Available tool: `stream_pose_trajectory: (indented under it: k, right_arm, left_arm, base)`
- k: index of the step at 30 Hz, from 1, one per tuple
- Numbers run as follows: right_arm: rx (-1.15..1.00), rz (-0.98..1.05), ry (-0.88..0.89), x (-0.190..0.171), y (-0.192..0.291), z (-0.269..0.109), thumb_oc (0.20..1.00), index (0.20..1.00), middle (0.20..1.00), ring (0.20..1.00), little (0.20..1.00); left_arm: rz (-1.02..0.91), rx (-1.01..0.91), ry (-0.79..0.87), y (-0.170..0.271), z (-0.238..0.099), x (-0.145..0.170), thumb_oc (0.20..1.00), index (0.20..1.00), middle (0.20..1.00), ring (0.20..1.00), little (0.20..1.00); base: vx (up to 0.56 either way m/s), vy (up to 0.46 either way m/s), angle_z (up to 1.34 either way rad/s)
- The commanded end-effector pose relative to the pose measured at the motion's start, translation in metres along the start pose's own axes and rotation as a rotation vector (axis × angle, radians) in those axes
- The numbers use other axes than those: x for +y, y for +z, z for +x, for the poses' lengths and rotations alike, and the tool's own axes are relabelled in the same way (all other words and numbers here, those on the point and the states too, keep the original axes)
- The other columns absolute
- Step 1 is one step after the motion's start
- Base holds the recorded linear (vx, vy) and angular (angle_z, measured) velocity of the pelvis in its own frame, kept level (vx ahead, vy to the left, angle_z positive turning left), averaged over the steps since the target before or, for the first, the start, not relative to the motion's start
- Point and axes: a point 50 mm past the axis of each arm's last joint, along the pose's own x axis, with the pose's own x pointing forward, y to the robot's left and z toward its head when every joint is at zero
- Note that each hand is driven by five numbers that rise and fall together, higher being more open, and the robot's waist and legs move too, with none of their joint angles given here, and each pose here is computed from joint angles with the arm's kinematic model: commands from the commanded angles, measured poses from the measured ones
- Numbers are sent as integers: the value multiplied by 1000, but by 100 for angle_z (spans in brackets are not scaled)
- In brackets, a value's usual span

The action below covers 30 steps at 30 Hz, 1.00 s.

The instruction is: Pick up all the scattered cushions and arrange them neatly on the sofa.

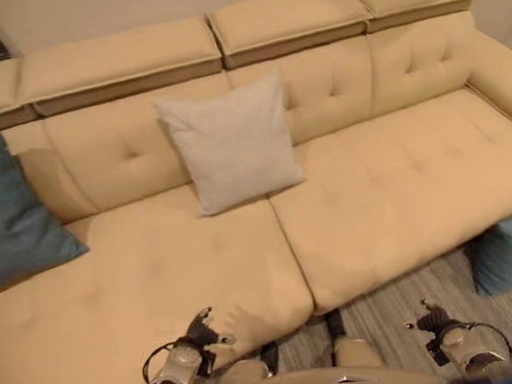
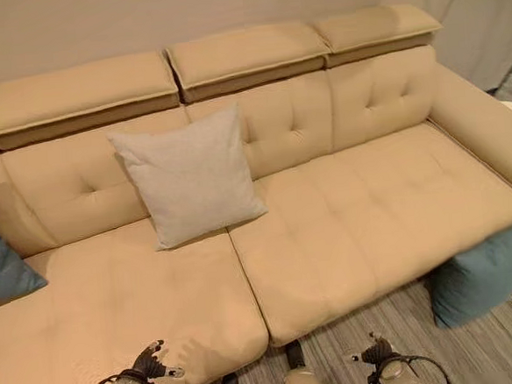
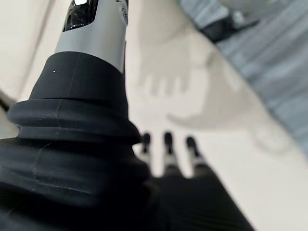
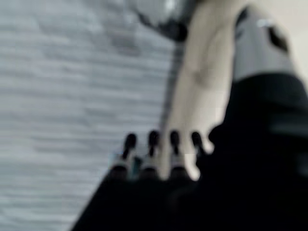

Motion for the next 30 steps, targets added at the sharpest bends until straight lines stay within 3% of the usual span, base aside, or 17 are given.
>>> stream_pose_trajectory:
  k: [1, 15, 23, 30]
  right_arm:
    - [-23, -8, -61, -24, 8, 3, 1000, 1000, 1000, 1000, 1000]
    - [-28, 76, -64, -18, 10, 3, 1000, 1000, 1000, 1000, 1000]
    - [-4, 142, -95, -21, 5, 3, 1000, 1000, 1000, 1000, 1000]
    - [44, 136, -83, -20, -3, 2, 1000, 1000, 1000, 1000, 1000]
  left_arm:
    - [6, 25, 19, -9, -2, 7, 1000, 1000, 1000, 1000, 1000]
    - [-11, 33, 22, -8, -2, 10, 1000, 1000, 1000, 1000, 1000]
    - [-41, -24, -4, 13, 2, -2, 1000, 1000, 1000, 1000, 1000]
    - [5, -28, -35, 18, 3, -15, 1000, 1000, 1000, 1000, 1000]
  base:
    - [-365, 118, -147]
    - [-160, -44, -87]
    - [-91, -72, -26]
    - [-97, 139, -113]
